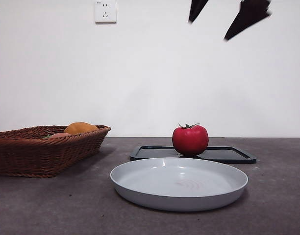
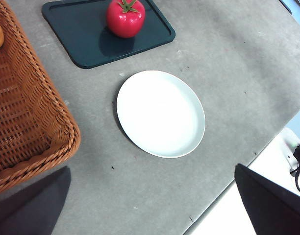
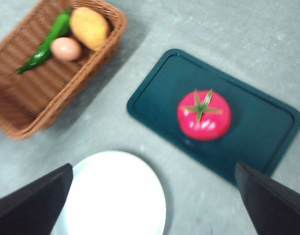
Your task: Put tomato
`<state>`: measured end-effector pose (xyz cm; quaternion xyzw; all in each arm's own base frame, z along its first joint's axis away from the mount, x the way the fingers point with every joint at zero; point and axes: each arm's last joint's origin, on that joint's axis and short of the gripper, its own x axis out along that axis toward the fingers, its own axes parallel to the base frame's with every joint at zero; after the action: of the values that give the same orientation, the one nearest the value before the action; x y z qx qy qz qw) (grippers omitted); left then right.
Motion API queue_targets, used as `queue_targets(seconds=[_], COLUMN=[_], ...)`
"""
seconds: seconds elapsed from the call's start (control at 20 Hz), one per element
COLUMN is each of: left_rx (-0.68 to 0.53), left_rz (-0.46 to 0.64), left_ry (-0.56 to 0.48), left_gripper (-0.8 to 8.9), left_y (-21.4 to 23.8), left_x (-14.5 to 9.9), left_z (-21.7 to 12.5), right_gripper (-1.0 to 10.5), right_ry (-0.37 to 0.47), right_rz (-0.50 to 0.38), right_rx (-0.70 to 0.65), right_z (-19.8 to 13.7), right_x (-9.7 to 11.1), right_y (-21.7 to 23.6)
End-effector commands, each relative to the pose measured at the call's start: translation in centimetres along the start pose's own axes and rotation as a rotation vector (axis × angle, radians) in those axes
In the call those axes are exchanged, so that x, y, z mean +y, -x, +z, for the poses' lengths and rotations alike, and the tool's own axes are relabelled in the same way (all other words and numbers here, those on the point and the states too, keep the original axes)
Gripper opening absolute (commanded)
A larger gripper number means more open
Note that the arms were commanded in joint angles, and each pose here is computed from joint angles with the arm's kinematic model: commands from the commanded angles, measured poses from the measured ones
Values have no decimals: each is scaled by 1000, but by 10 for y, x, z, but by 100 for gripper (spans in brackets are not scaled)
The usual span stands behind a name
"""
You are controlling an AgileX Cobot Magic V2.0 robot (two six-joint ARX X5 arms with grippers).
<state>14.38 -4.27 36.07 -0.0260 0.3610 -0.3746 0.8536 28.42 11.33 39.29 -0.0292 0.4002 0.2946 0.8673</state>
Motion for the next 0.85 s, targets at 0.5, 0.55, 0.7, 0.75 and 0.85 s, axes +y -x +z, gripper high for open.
queue_targets(seconds=[0.5,0.55,0.7,0.75,0.85], left_rx=[-15,-15,-15,-15,-15], left_rz=[-4,-4,-4,-4,-4], left_ry=[-15,-15,-15,-16,-16], left_gripper=[562,562,562,562,562], left_y=[2,1,1,1,1], left_x=[-1,-1,-1,-1,-1], left_z=[4,4,4,4,4], right_gripper=[576,576,576,576,576], right_ry=[12,11,-2,-2,-2], right_rz=[109,128,160,160,160], right_rx=[-61,-49,-13,-12,-11], right_z=[-134,-142,-158,-161,-161], right_x=[30,31,33,33,33], right_y=[62,64,65,65,65])
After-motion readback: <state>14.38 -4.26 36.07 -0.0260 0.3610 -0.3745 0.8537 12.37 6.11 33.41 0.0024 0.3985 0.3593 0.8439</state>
